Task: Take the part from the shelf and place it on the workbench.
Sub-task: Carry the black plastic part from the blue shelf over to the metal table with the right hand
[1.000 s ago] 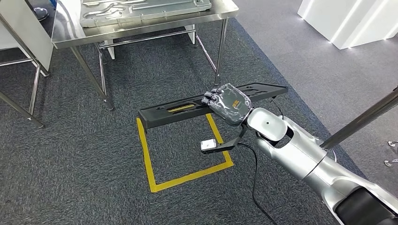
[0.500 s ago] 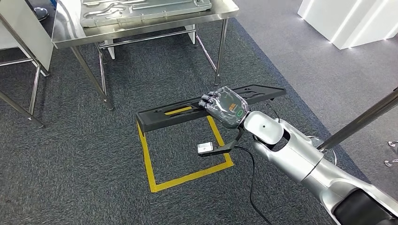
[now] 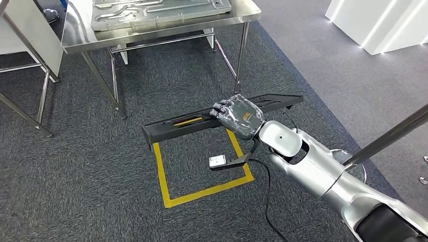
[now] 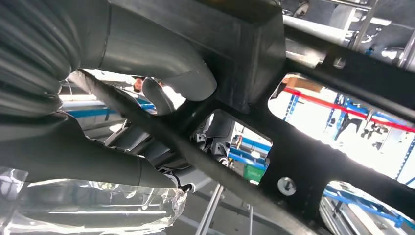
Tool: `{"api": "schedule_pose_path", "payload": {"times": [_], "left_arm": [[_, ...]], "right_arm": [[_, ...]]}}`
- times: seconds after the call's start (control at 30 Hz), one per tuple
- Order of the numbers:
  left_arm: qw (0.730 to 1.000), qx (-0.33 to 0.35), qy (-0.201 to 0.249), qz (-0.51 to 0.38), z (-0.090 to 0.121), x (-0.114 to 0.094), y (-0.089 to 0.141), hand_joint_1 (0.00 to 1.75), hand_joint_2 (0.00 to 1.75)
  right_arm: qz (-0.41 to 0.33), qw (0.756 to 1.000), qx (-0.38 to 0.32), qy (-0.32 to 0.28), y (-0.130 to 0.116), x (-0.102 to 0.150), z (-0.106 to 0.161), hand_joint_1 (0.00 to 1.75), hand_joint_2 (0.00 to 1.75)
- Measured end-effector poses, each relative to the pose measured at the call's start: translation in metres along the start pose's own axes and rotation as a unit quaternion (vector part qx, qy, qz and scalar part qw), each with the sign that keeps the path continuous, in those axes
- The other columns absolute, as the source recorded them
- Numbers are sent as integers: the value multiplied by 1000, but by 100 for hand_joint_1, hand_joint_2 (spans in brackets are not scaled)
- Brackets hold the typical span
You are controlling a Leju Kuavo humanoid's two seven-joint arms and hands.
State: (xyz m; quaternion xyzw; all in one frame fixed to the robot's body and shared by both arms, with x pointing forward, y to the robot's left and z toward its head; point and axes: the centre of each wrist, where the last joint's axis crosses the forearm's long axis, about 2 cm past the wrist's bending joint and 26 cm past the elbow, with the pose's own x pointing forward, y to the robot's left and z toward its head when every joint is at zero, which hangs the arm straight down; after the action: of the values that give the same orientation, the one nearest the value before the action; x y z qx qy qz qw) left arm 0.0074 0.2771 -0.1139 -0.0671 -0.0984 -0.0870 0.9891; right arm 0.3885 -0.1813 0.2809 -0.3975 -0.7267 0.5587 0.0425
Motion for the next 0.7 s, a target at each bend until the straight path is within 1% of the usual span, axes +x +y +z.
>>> {"api": "schedule_pose_path", "payload": {"times": [0.7], "left_arm": [[1000, 2, 1, 0, 0, 0, -1, 0, 175]], "right_arm": [[-2, 1000, 0, 0, -3, 1, -2, 175, 175]]}}
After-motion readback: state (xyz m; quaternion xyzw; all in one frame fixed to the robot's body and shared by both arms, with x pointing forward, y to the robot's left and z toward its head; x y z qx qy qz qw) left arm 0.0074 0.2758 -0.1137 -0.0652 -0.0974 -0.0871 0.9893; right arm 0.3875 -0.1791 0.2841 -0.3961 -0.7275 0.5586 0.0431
